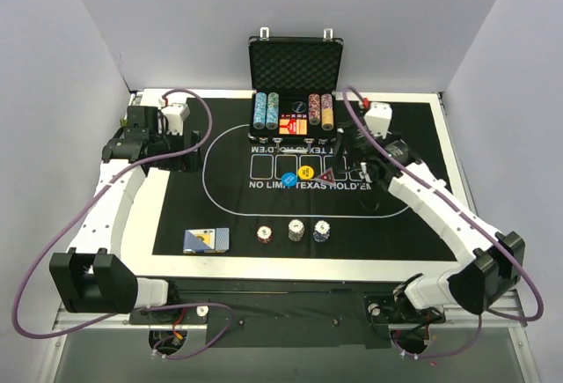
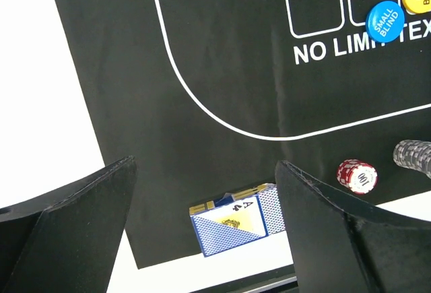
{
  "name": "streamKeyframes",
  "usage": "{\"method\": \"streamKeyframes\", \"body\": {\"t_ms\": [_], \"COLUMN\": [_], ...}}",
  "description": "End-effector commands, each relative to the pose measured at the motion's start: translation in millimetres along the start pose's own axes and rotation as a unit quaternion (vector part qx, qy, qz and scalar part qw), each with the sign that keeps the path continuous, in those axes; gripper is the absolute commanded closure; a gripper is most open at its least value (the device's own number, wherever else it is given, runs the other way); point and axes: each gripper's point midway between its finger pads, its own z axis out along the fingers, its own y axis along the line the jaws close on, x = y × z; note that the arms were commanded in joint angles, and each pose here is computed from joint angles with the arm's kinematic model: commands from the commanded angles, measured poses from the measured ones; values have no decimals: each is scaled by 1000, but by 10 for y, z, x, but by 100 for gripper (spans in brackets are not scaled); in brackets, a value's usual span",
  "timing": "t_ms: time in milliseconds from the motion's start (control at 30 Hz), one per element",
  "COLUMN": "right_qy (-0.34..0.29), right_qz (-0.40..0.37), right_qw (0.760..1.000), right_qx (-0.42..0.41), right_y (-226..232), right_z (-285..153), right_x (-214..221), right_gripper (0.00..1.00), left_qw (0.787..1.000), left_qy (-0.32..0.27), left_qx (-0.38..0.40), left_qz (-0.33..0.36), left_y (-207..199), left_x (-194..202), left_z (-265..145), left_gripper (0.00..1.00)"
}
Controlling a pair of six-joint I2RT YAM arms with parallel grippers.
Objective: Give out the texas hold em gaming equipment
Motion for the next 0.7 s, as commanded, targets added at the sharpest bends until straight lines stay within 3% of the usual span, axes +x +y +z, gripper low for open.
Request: {"method": "streamKeyframes", "body": {"t_ms": [0, 167, 267, 667], "right_qy": [16, 55, 66, 130], "right_qz": [-53, -99, -112, -122], "right_qw": [998, 991, 988, 977], "right_qx": [-22, -66, -80, -115], "right_y": [367, 992, 1243, 1935], "right_z": [15, 105, 153, 613], "right_x": [144, 421, 503, 1113], "right_gripper": [0, 1, 2, 9], "left_qw": [1000, 998, 999, 999], "left_qy": [4, 42, 23, 25], "left_qx": [21, 33, 35, 28], "left_qz": [-6, -24, -33, -20], "left_y": [-61, -4, 53, 200], "left_x": [-104, -345, -487, -431], "left_z": [42, -41, -140, -123], "left_gripper": [5, 5, 5, 5]}}
